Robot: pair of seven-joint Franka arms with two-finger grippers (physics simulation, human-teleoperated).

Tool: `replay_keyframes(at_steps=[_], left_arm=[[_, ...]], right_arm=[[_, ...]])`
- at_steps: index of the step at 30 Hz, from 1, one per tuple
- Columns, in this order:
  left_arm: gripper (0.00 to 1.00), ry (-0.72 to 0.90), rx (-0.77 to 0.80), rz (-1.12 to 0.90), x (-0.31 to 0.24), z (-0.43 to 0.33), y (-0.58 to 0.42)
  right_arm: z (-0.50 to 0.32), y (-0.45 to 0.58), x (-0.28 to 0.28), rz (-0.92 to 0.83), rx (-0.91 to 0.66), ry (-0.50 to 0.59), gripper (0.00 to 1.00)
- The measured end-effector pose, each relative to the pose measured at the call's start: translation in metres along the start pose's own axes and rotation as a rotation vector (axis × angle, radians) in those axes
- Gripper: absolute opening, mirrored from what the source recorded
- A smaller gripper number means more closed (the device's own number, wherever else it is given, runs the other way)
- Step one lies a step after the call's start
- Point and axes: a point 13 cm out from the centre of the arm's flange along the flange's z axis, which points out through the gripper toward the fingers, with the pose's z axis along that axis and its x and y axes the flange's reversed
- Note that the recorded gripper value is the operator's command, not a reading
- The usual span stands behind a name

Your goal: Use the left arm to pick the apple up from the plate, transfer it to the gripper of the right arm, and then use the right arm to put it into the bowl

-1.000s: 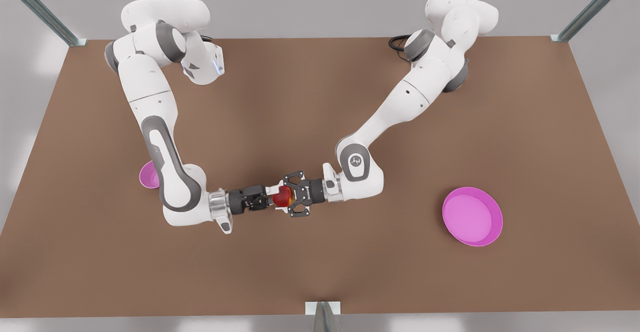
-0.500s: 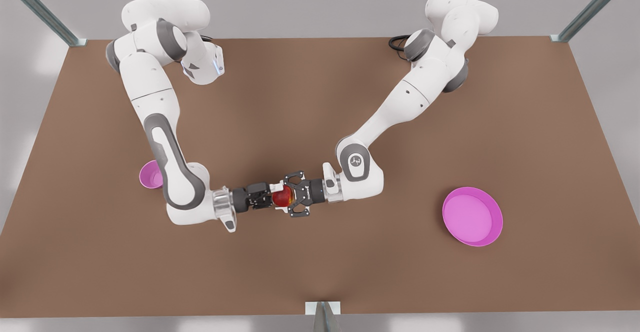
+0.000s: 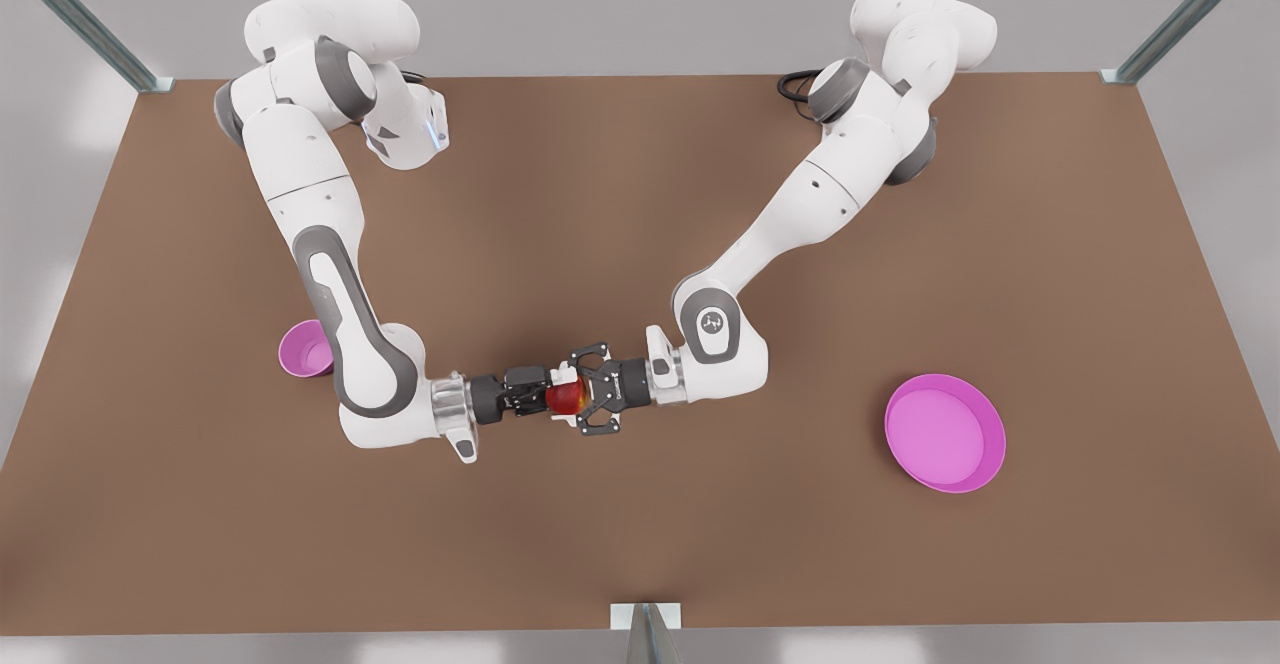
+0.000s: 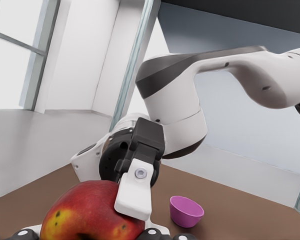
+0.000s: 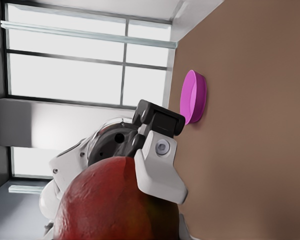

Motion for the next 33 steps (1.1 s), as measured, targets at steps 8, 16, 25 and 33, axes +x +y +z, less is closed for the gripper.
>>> replay_keyframes(at_steps=[8, 16, 25, 33], left_arm=[[0.9, -0.005, 0.01, -0.003, -0.003, 0.002, -0.005], [0.9, -0.005, 0.008, -0.006, -0.003, 0.0, -0.002], [0.9, -0.003, 0.005, -0.007, -0.003, -0.001, 0.0], [1.0, 0.082, -0.013, 0.082, -0.013, -0.043, 0.034]], right_arm=[[-0.001, 0.0, -0.001, 0.002, -0.001, -0.004, 0.65], [-0.009, 0.004, -0.006, -0.002, -0.001, -0.014, 0.66], [-0.066, 0.003, -0.016, -0.002, 0.012, -0.044, 0.67], [-0.144, 0.018, -0.026, -0.024, 0.031, -0.056, 0.67]])
